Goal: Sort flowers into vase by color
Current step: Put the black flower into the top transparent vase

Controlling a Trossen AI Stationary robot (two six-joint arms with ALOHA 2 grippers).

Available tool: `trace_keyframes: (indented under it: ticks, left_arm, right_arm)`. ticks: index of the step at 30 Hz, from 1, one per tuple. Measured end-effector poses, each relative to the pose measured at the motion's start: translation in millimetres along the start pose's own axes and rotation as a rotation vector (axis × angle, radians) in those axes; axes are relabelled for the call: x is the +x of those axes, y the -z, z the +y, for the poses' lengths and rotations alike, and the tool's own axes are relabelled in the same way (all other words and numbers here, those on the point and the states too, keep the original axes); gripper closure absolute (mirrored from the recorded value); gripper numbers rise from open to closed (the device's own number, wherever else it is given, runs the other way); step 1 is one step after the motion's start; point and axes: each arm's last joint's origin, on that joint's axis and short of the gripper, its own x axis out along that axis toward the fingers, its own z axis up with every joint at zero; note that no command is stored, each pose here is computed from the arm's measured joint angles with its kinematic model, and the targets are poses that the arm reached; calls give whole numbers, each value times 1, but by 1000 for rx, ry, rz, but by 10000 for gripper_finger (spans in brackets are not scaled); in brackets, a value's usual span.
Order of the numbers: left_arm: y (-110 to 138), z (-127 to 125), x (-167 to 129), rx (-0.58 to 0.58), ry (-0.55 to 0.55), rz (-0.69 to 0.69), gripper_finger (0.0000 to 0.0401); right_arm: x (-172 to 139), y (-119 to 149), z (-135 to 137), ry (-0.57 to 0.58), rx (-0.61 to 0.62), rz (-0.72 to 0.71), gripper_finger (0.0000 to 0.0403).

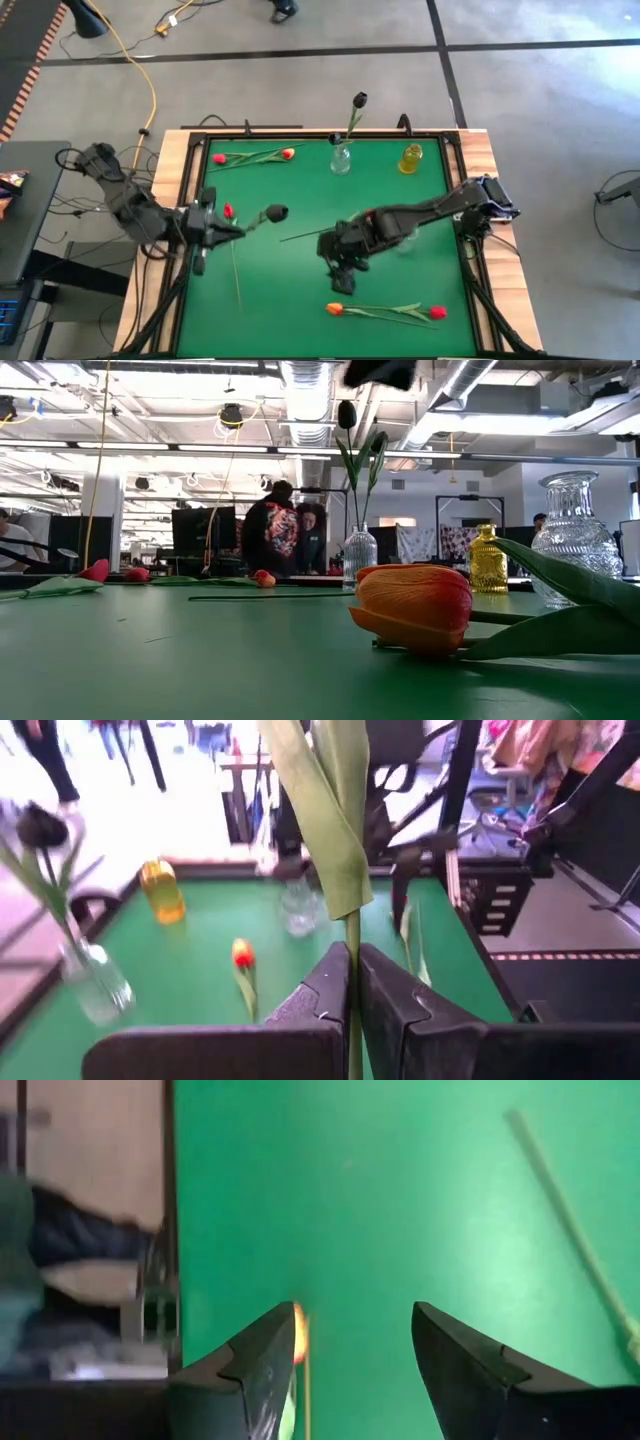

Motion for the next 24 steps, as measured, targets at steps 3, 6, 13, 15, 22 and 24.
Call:
trace_keyframes:
  ticks: [3,6,13,15,22,24]
  left_arm:
    - [-8,12,0,70,49,-44,401]
    - [-17,22,4,137,115,-104,401]
    - [-35,47,29,147,222,-247,401]
    - [-37,54,39,125,247,-257,401]
    - [-41,71,82,41,276,-304,401]
    - [-40,74,93,13,307,-314,401]
  right_arm:
    - [-3,-17,-15,-25,34,-92,175]
    - [-16,-30,-22,-6,0,-224,176]
    - [-71,-25,-19,165,-90,-446,201]
    - [-87,-19,-18,220,-121,-521,209]
    - [-128,8,-39,224,-202,-803,227]
    - [-136,11,-51,153,-189,-936,227]
